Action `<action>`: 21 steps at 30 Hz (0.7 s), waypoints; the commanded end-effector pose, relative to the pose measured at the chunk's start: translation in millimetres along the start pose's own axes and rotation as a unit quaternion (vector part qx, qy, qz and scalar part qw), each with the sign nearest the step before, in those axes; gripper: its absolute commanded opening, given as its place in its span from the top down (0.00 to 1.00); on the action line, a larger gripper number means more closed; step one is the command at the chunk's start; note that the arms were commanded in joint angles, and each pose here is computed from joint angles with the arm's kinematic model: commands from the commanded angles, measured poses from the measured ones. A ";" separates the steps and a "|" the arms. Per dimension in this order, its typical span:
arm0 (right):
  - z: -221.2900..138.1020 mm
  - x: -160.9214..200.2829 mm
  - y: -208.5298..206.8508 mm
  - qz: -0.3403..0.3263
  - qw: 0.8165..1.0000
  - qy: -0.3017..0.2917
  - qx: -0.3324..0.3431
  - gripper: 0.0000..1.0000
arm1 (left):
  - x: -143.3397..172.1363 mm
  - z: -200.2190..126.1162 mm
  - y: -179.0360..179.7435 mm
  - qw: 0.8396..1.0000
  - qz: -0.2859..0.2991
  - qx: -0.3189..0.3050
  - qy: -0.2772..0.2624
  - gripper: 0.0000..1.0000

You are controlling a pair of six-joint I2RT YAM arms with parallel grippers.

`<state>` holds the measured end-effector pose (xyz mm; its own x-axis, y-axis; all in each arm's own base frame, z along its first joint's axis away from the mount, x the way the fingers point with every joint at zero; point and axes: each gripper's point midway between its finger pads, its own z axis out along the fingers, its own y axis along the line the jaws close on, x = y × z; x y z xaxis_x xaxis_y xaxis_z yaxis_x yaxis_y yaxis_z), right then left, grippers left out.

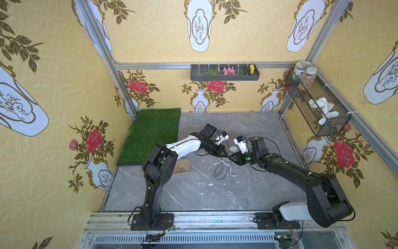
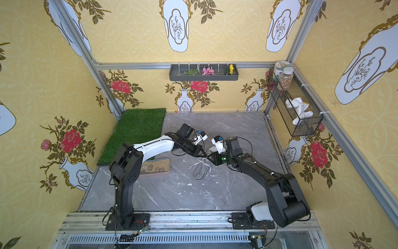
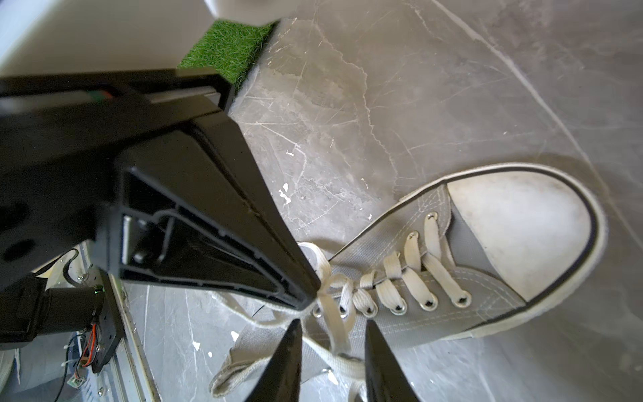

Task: Tie the shoes
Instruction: Cross the shoelace with the shoelace.

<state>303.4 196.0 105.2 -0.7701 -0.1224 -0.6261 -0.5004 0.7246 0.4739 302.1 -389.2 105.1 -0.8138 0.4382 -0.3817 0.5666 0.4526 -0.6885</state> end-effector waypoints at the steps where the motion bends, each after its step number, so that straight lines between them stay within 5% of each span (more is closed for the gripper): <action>1: -1.2 0.1 -6.0 0.006 1.000 0.001 0.022 0.65 | -0.1 1.1 1.4 1.000 0.000 0.003 0.002 1.00; 21: 18.4 -4.5 7.7 -0.031 0.999 -0.004 -0.016 0.55 | -2.1 1.0 -2.1 1.000 -0.015 0.012 0.002 1.00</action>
<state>303.0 206.1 89.9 -0.7772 -0.1532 -0.6103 -0.5089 0.7235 0.4665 303.6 -390.7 108.9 -0.8245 0.4256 -0.3729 0.5513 0.4556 -0.6990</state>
